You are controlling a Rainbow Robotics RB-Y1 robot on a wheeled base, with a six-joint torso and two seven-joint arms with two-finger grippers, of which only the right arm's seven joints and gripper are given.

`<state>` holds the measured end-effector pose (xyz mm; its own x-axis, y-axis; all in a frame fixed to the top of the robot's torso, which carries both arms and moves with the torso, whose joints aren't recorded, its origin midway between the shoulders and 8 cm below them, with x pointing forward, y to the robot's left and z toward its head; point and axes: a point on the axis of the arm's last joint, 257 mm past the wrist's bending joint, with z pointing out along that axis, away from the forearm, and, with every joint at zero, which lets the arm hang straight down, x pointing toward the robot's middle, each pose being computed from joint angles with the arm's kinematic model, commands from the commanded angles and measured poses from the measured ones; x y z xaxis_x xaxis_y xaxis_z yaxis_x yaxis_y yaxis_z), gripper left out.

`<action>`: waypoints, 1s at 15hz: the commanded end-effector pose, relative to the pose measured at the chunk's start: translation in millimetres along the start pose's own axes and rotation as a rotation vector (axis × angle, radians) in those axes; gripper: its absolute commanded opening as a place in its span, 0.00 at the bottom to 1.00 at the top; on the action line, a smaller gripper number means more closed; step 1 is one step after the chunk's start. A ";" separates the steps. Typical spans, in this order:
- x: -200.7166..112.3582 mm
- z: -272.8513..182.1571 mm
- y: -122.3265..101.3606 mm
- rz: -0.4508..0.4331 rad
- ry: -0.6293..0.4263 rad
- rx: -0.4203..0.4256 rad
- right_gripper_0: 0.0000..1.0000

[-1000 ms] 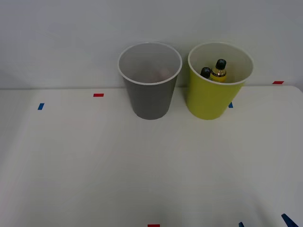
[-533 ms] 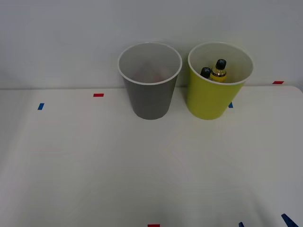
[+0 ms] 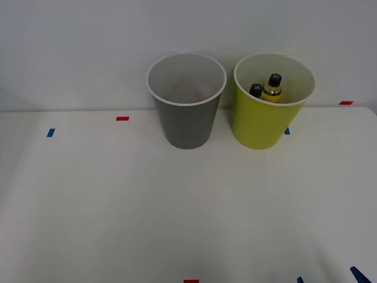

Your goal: Put cans in the gray bin, plastic bottles in the light green bin

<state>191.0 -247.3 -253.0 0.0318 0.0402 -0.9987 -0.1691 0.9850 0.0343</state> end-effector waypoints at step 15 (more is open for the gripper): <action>0.0 0.0 0.0 0.000 0.000 0.000 1.00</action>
<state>191.0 -247.3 -253.0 0.0317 0.0402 -0.9987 -0.1691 0.9850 0.0343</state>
